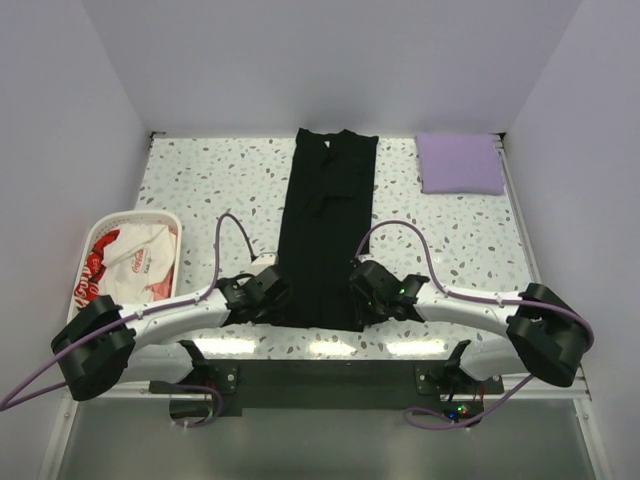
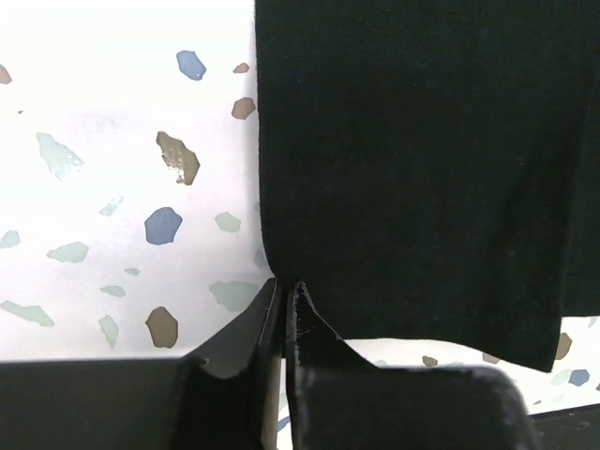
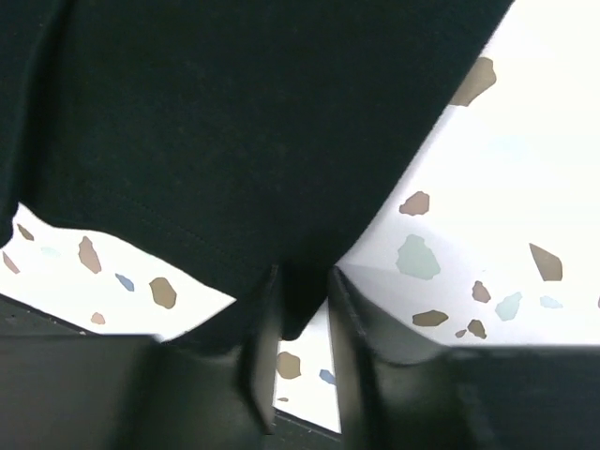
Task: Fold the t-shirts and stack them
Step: Fold the tshirt
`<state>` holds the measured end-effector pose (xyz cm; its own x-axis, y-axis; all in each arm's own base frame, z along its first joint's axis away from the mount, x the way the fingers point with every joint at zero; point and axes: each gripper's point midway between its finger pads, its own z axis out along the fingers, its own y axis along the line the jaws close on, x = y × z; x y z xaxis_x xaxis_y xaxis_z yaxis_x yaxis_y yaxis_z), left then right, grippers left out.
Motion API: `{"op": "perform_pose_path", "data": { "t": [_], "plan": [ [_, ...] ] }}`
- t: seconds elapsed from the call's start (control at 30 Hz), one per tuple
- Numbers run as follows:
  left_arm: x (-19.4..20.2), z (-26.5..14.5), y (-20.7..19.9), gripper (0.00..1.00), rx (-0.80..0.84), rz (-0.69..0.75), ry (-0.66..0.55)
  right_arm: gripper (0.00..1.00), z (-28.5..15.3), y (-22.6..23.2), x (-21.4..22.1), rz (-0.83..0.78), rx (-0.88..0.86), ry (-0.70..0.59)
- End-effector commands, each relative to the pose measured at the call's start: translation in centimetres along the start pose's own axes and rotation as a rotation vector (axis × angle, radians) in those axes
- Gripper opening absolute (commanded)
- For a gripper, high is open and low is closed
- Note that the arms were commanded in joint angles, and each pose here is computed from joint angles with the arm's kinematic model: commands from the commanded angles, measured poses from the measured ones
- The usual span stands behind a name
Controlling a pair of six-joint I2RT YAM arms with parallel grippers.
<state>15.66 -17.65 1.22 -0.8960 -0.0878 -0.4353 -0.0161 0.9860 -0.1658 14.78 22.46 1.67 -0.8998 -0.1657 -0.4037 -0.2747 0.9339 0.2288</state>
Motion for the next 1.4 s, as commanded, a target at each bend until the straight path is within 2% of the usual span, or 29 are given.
{"op": "perform_pose_path", "data": {
  "t": [0.0,0.07,0.2,0.53,0.57,0.63,0.7,0.8,0.87,0.97,1.07,1.1,1.13,1.37],
  "plan": [
    [0.4,-0.1,0.4,0.03,-0.008,-0.002,0.007,0.27,0.0,-0.9,0.9,0.014,0.029,0.005],
    [0.6,-0.2,0.7,0.00,-0.014,-0.002,0.014,0.17,-0.4,-1.3,1.2,0.016,0.037,0.012],
    [0.9,-0.6,0.8,0.00,-0.005,-0.012,0.024,0.08,-1.4,-2.7,1.0,0.010,0.099,-0.012],
    [2.3,-0.8,1.5,0.00,0.014,-0.024,0.053,0.02,-1.3,-3.2,2.6,0.018,0.081,0.023],
    [2.4,-0.8,1.4,0.00,0.025,-0.021,0.057,0.02,-1.3,-3.1,2.7,0.017,0.074,0.025],
    [2.6,-0.9,1.0,0.03,0.060,-0.019,0.064,0.14,-1.5,-2.6,2.5,0.019,0.049,0.019],
    [2.2,-1.4,0.5,0.14,0.090,-0.014,0.049,0.28,-2.1,-2.2,1.8,0.018,0.037,0.003],
    [1.0,-2.6,0.0,0.33,0.116,0.001,0.012,0.44,-3.5,-1.6,0.3,0.012,0.019,-0.046],
    [0.1,-3.7,-0.4,0.41,0.128,0.011,-0.007,0.47,-4.8,-1.1,-1.2,0.004,0.020,-0.086],
    [-1.4,-5.2,-1.3,0.44,0.161,0.019,-0.045,0.49,-6.2,-0.3,-4.1,0.003,0.011,-0.154],
    [-2.8,-6.4,-3.9,0.44,0.262,0.048,-0.076,0.49,-6.6,0.5,-8.4,0.057,-0.062,-0.205],
    [-3.5,-6.8,-4.9,0.44,0.293,0.054,-0.088,0.49,-7.0,2.3,-10.7,0.074,-0.167,-0.243],
    [-4.1,-6.9,-5.9,0.43,0.321,0.060,-0.102,0.48,-6.9,1.8,-12.6,0.117,-0.187,-0.264],
    [-3.4,-5.1,-10.1,0.37,0.378,0.196,-0.030,0.45,-3.2,3.4,-23.2,0.211,-0.341,-0.321]
  ]
}}
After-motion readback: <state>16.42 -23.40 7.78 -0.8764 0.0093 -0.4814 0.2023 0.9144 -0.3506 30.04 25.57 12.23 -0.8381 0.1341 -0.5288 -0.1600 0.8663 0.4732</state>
